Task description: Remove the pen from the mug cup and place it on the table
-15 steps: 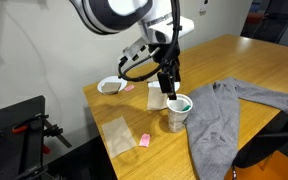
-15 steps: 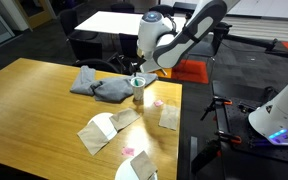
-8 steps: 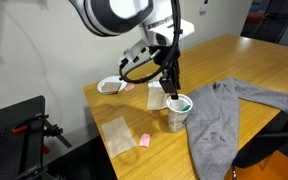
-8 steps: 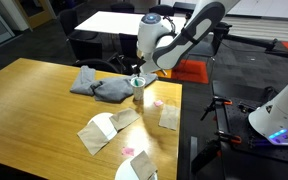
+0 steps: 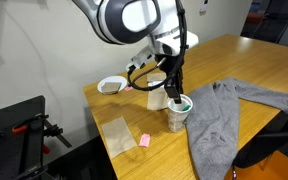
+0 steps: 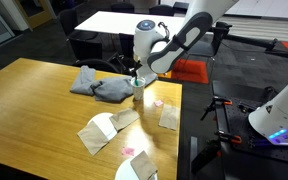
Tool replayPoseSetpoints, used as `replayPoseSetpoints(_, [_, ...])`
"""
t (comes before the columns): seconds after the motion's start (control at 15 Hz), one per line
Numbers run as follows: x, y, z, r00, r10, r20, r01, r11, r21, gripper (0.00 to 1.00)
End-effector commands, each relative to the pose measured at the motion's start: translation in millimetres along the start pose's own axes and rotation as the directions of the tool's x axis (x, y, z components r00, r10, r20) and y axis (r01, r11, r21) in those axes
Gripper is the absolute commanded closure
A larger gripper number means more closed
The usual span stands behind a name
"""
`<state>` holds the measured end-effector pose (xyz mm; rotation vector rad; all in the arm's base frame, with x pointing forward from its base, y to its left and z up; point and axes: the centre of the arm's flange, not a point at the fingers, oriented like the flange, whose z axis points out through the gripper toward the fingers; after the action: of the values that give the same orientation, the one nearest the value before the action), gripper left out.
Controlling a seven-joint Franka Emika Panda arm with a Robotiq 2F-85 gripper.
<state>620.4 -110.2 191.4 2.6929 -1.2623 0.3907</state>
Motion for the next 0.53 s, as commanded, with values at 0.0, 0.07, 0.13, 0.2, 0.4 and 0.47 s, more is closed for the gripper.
replayPoseSetpoints(0.0, [10.2,-12.9,14.5,1.0,-0.004,0.0,0.004,1.0,0.004,0.63])
replayPoseSetpoints(0.07, [11.0,-14.4,17.1,1.0,-0.002,0.0,0.002,1.0,0.003,0.71])
replayPoseSetpoints(0.13, [11.4,-15.5,19.5,1.0,0.0,0.001,0.0,1.0,0.002,0.71])
replayPoseSetpoints(0.2, [12.1,-16.9,21.5,1.0,0.001,0.0,-0.001,1.0,0.002,0.68])
replayPoseSetpoints(0.4, [14.1,-21.1,27.8,1.0,0.004,0.0,-0.004,1.0,-0.002,0.68])
replayPoseSetpoints(0.47, [14.6,-22.4,29.6,1.0,0.002,0.0,-0.002,1.0,-0.004,0.67])
